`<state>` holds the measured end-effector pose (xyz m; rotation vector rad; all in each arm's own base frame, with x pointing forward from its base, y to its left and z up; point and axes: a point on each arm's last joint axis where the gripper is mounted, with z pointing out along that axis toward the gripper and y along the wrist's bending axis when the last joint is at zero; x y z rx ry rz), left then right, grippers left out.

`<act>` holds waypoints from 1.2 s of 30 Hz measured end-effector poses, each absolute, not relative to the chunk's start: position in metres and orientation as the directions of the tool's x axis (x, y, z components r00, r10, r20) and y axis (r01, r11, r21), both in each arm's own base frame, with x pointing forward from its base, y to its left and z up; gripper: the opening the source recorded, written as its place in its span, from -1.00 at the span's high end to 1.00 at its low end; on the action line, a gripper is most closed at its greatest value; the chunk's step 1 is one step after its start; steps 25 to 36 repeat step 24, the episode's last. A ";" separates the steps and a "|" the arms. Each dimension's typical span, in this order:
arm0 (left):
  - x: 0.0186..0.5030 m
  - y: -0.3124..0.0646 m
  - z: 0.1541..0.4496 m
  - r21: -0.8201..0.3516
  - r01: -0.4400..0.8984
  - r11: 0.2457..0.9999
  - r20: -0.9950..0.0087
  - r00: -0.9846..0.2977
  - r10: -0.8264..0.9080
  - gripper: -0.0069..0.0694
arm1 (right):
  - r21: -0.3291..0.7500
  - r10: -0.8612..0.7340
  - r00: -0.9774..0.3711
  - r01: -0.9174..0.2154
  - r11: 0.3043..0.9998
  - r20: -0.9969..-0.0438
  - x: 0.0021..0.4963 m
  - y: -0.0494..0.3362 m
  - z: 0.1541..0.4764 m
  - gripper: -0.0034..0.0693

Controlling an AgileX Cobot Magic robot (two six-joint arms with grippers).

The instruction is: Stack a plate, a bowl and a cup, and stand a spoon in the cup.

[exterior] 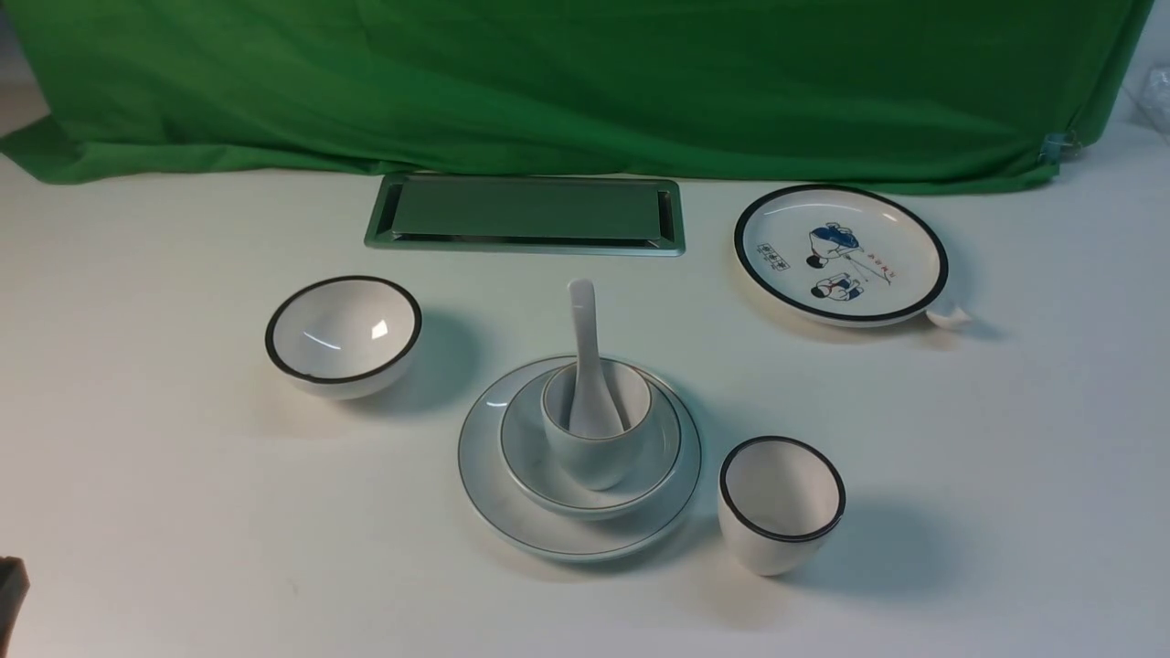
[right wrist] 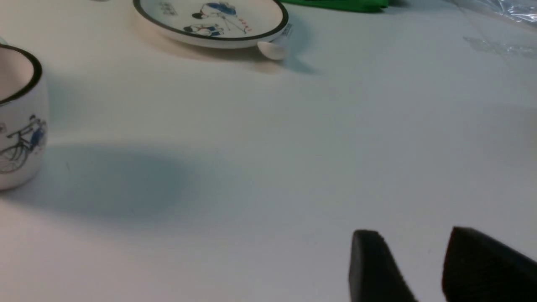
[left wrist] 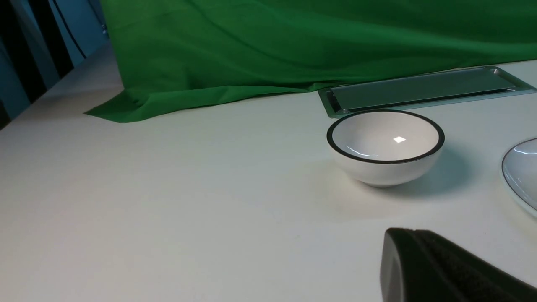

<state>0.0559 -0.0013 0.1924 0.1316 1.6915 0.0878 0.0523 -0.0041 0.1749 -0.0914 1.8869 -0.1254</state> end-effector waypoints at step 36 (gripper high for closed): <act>0.056 -0.001 0.192 0.134 0.036 0.990 -0.983 -0.121 0.138 0.81 | -0.125 -0.118 -0.314 0.002 0.992 -0.942 0.052 -0.004 0.175 0.12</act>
